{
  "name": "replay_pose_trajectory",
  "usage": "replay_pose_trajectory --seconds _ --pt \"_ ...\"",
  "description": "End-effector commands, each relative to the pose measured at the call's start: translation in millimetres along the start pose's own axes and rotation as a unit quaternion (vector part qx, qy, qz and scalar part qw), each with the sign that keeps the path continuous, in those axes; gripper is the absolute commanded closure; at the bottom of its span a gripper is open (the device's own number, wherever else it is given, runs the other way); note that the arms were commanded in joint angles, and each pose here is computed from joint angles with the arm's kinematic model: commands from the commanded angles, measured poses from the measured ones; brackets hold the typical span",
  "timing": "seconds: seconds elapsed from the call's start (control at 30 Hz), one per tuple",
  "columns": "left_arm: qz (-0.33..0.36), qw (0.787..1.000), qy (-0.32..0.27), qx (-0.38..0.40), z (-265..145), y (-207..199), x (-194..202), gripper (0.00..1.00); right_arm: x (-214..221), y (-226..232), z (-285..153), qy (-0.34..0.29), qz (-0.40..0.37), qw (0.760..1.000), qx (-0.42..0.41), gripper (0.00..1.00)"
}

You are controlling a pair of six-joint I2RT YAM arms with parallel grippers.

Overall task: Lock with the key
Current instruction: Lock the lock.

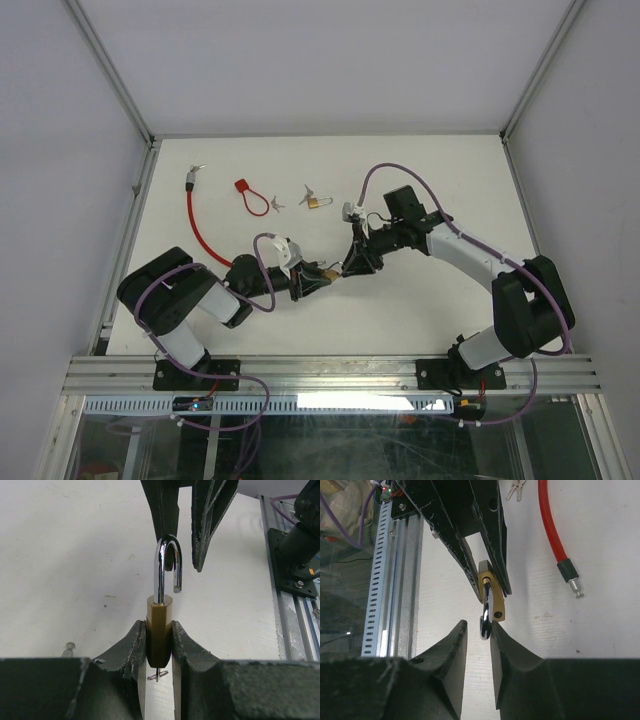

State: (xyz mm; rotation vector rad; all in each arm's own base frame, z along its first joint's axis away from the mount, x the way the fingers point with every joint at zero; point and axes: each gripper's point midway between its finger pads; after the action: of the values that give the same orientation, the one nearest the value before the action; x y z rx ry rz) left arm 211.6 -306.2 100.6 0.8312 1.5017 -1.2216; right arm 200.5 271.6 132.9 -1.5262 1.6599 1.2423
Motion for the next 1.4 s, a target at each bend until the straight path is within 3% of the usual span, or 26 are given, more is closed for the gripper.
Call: replay_pose_trajectory --seconds 0.0,0.33,0.5,0.97,1.37 --pt "0.035 0.998 -0.04 0.033 11 -12 -29 1.0 -10 -5 3 -0.016 0.001 1.0 0.008 0.74" --pt "0.033 0.998 -0.034 0.035 12 -11 -25 1.0 -15 -1 2 -0.026 -0.002 1.0 -0.001 0.82" --pt "0.033 0.998 -0.031 0.036 13 -11 -24 1.0 -15 2 1 -0.024 -0.017 1.0 -0.009 0.99" --pt "0.057 0.998 0.0 0.014 14 5 -7 1.0 50 14 51 0.123 -0.06 0.99 -0.046 1.0" --pt "0.049 0.998 0.01 0.024 8 9 3 1.0 64 30 74 0.148 -0.069 0.983 -0.084 1.0"
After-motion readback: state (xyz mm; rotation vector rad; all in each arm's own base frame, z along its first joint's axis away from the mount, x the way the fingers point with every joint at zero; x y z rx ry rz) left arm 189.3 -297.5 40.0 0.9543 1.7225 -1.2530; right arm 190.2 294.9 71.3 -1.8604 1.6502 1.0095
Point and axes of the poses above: each gripper's point midway between its finger pads, its own z axis out along the fingers, its own y axis along the line the jaws close on, x = y × z, and after that the axes turned 7 degrees about -z, right-handed
